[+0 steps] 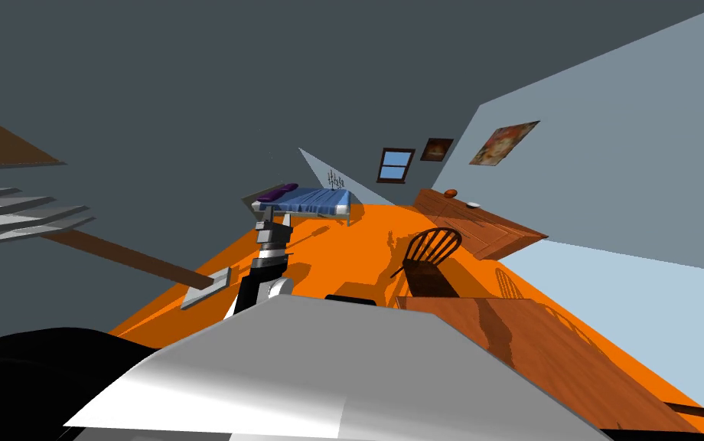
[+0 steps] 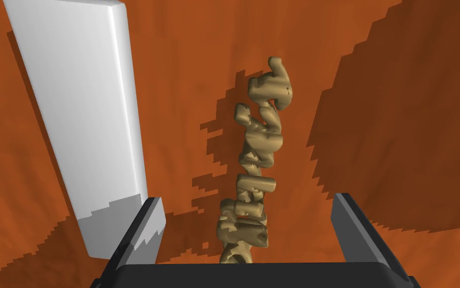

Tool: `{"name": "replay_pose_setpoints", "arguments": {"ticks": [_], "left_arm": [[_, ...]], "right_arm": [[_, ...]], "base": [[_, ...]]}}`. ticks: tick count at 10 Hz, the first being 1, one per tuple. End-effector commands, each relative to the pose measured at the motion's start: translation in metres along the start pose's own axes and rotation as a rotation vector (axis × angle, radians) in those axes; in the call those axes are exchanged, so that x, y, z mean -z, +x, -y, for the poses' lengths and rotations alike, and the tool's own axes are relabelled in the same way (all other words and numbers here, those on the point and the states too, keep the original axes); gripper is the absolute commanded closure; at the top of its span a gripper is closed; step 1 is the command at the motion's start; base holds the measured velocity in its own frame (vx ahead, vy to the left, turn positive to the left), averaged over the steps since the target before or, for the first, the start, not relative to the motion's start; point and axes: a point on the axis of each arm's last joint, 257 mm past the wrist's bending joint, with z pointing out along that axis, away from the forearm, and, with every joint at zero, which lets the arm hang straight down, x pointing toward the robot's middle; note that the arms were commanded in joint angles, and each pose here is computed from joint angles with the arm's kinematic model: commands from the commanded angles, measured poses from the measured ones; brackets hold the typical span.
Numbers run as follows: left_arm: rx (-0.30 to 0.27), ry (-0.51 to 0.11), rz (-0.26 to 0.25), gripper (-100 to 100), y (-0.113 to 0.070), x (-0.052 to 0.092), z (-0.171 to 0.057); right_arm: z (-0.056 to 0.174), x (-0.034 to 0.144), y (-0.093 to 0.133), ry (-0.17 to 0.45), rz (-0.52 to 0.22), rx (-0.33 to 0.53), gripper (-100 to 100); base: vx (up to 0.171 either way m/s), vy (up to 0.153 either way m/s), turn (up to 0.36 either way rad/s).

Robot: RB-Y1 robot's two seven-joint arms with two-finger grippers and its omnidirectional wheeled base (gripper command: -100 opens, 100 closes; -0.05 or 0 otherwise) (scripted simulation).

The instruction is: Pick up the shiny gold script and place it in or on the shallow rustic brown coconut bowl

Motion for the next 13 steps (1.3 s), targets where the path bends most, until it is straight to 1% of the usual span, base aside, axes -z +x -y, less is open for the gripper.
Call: {"name": "replay_pose_setpoints", "arguments": {"ticks": [1, 2, 3, 4, 6, 7, 8, 12, 13], "left_arm": [[0.0, 0.0, 0.0, 0, 0.0, 0.0, 0.0], [0.0, 0.0, 0.0, 0, 0.0, 0.0, 0.0], [0.0, 0.0, 0.0, 0, 0.0, 0.0, 0.0], [0.0, 0.0, 0.0, 0, 0.0, 0.0, 0.0], [0.0, 0.0, 0.0, 0, 0.0, 0.0, 0.0], [0.0, 0.0, 0.0, 0, 0.0, 0.0, 0.0], [0.0, 0.0, 0.0, 0, 0.0, 0.0, 0.0], [0.0, 0.0, 0.0, 0, 0.0, 0.0, 0.0], [0.0, 0.0, 0.0, 0, 0.0, 0.0, 0.0]], "right_arm": [[0.0, 0.0, 0.0, 0.0, 0.0, 0.0, 0], [-0.006, -0.01, 0.001, 0.004, -0.002, -0.036, -100], [-0.01, -0.015, 0.002, 0.005, -0.003, -0.054, -100], [-0.01, -0.015, 0.002, 0.005, -0.003, -0.054, -100], [-0.017, -0.024, 0.002, 0.007, -0.006, -0.088, -100], [-0.014, -0.022, 0.002, 0.007, -0.004, -0.078, -100], [-0.015, -0.022, 0.003, 0.007, -0.005, -0.08, 100], [-0.015, -0.022, 0.003, 0.005, -0.005, -0.082, 100], [-0.015, -0.022, 0.003, 0.005, -0.005, -0.082, 0]], "base": [[0.0, 0.0, 0.0], [-0.067, -0.016, 0.229], [-0.115, -0.027, 0.305], [-0.087, -0.027, 0.068], [-0.071, -0.009, 0.156], [-0.031, 0.003, -0.005], [-0.006, 0.0, -0.001], [0.0, 0.0, 0.0], [0.0, 0.0, 0.0]]}}
